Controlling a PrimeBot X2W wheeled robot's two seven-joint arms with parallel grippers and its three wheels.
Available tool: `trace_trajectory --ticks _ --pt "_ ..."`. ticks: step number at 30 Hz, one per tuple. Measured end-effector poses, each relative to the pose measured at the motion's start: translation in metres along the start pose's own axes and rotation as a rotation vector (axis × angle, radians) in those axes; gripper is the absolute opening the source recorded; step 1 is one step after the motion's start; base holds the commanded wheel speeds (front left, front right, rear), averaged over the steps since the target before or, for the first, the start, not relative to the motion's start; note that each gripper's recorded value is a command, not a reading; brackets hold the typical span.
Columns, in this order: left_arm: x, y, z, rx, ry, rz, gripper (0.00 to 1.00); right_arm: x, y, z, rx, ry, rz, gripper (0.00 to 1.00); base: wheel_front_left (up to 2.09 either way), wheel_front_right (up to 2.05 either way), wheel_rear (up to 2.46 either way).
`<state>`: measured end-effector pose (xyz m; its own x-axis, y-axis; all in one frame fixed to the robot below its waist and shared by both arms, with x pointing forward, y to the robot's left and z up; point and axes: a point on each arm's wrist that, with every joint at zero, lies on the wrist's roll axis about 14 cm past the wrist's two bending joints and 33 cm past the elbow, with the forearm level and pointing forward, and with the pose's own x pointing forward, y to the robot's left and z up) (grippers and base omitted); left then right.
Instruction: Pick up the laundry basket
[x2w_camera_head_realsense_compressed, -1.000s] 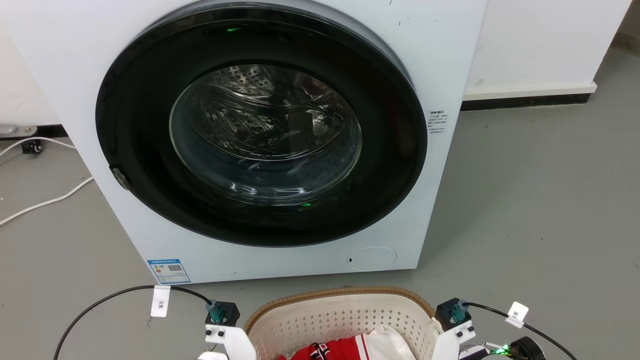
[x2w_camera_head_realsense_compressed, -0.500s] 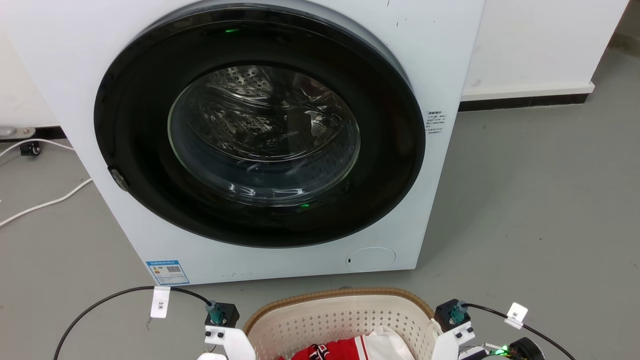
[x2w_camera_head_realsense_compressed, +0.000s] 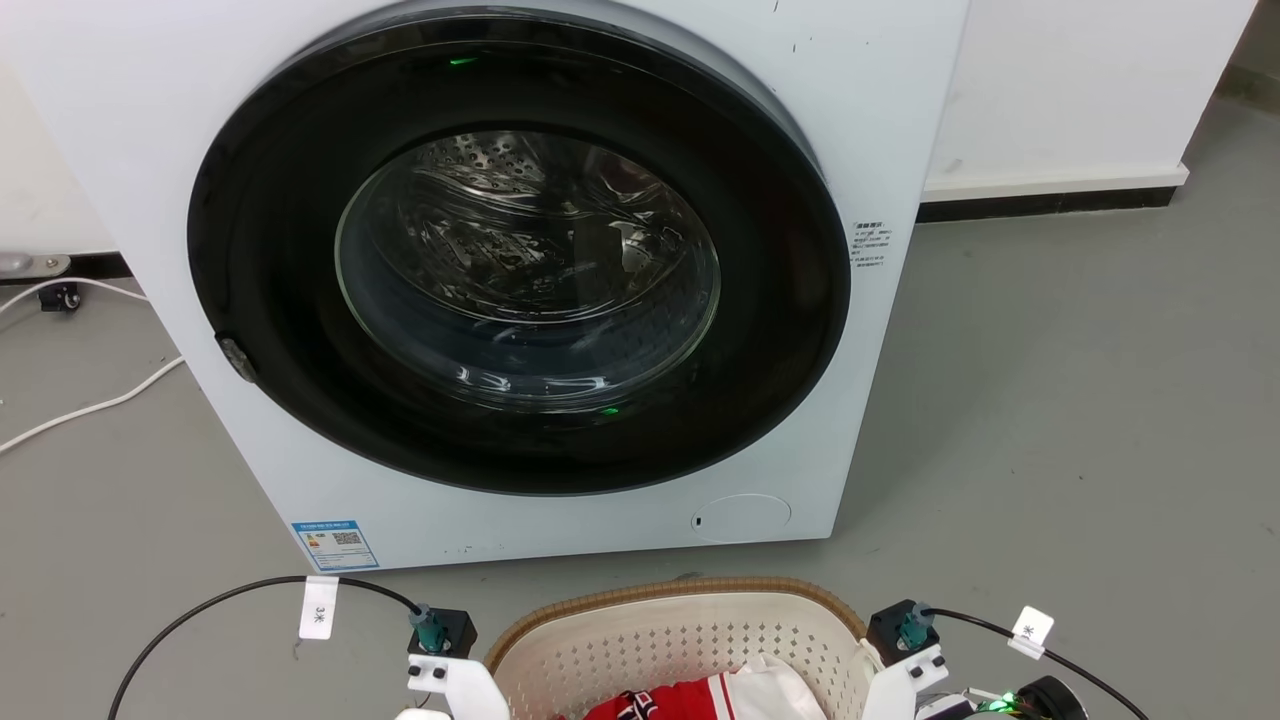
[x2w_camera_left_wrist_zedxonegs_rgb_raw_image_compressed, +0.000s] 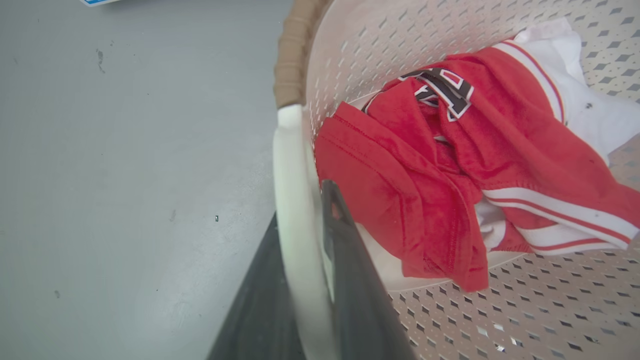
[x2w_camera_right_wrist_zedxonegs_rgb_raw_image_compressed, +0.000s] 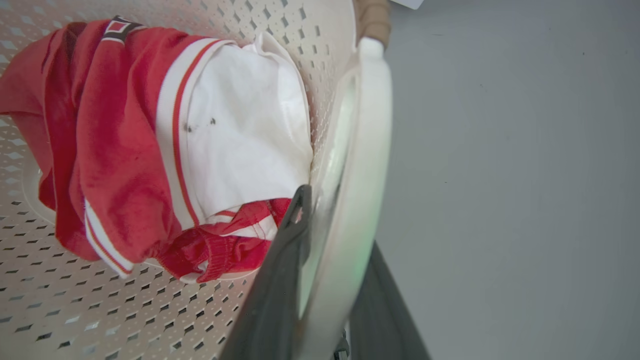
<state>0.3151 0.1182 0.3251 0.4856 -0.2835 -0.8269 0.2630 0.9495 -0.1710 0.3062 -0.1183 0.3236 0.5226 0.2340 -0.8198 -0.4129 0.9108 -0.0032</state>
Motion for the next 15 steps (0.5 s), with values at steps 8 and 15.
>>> trace_trajectory --ticks 8,15 --pt "0.0005 -0.0002 -0.0012 0.001 0.004 -0.001 0.00 0.0002 0.0002 -0.0008 0.001 0.001 0.001 0.00 0.00 0.00 0.00" --pt "0.0003 -0.0009 -0.0016 0.003 0.005 -0.003 0.00 -0.0004 -0.0003 -0.0013 0.002 0.001 0.001 0.00 0.00 0.00 0.00"
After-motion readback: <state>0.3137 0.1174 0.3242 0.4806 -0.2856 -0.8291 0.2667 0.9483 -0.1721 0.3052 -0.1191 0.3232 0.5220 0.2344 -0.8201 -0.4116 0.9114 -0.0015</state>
